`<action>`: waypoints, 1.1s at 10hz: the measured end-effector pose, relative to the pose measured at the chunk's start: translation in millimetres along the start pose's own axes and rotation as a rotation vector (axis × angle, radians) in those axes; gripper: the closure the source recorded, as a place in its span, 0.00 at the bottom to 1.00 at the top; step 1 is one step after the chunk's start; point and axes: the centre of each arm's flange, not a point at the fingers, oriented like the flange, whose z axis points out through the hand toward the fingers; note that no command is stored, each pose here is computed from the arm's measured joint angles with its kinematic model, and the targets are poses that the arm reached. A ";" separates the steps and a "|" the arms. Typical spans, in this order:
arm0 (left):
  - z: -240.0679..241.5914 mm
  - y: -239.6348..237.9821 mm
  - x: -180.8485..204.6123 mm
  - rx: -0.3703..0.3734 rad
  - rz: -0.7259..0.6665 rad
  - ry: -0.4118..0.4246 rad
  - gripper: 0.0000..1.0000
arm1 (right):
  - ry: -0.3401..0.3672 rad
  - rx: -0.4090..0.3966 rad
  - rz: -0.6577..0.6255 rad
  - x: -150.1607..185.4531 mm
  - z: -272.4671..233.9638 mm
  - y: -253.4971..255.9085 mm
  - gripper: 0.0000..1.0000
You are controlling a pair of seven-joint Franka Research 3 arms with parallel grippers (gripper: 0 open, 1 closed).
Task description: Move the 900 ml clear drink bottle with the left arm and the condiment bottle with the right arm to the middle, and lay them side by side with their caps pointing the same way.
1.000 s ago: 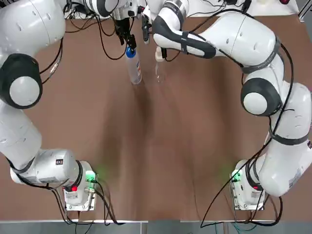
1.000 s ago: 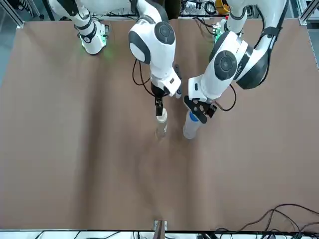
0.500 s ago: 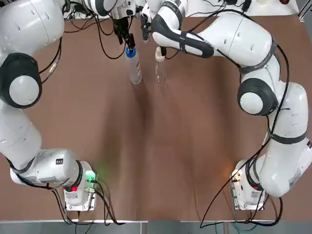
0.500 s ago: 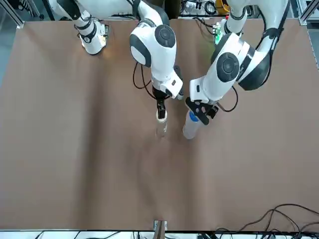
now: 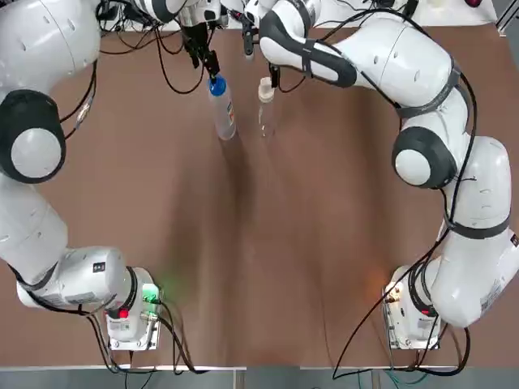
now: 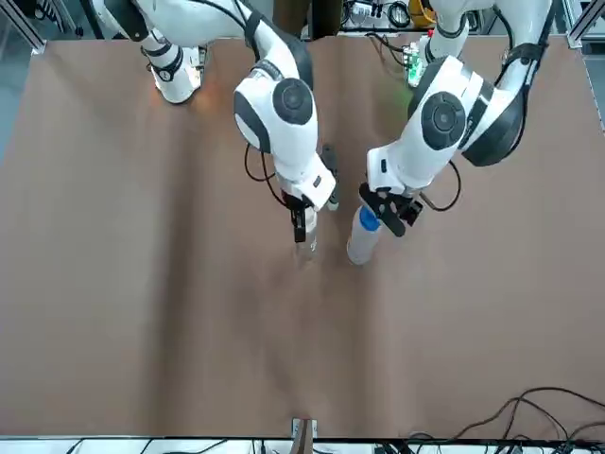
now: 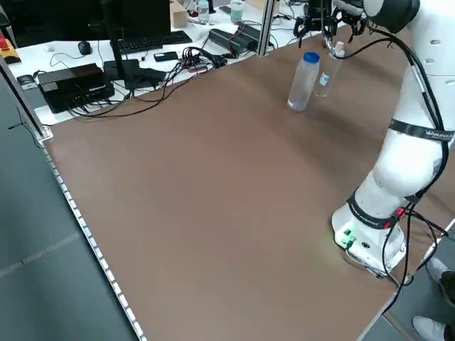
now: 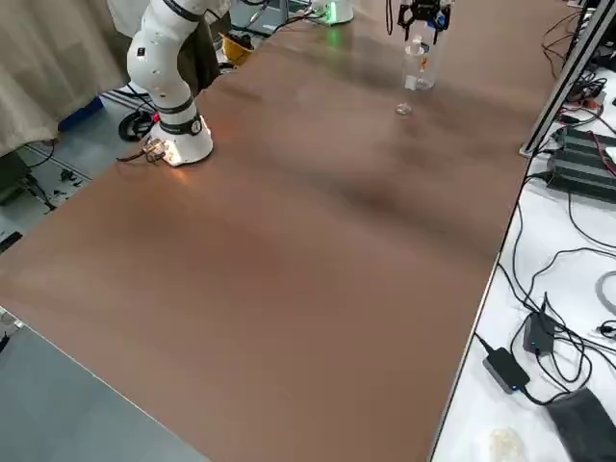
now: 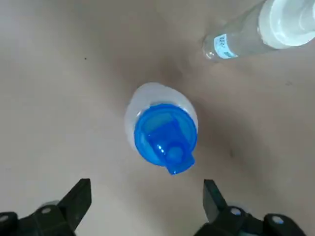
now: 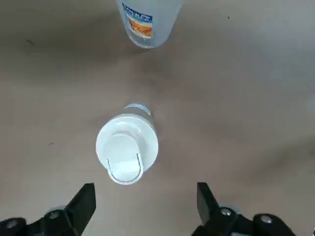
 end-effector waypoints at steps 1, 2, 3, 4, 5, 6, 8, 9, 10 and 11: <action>-1.1 -1.2 -1.2 0.002 0.000 0.000 0.00 | 0.002 0.001 -0.002 1.0 2.6 0.1 0.11; -0.5 -0.2 -1.8 0.003 0.001 -0.002 0.00 | 0.002 0.004 -0.004 2.4 5.7 -0.4 0.16; 1.9 0.9 -2.3 0.003 0.003 -0.007 0.00 | 0.001 0.007 -0.007 4.7 8.2 -1.8 0.18; 4.8 1.3 -3.0 0.002 0.003 -0.013 0.00 | 0.001 0.009 -0.010 6.5 9.2 -3.1 0.18; 6.0 1.5 -3.3 0.001 0.003 -0.015 0.00 | 0.001 0.009 -0.012 7.7 9.3 -4.0 0.19; 6.0 1.5 -3.3 0.001 0.003 -0.015 0.00 | 0.001 0.010 -0.014 8.7 9.9 -4.7 0.20; 5.9 1.6 -3.3 0.001 0.004 -0.015 0.00 | 0.002 0.014 -0.019 12.3 11.9 -7.3 0.22; 6.0 1.8 -3.3 0.001 0.004 -0.015 0.00 | 0.004 0.015 -0.025 15.9 11.6 -10.0 0.22; 6.1 2.6 -3.1 0.001 0.005 -0.016 0.00 | 0.005 0.016 -0.031 19.2 11.3 -12.6 0.24; 6.2 3.5 -2.9 0.001 0.006 -0.016 0.00 | 0.006 0.016 -0.035 22.2 11.0 -15.1 0.25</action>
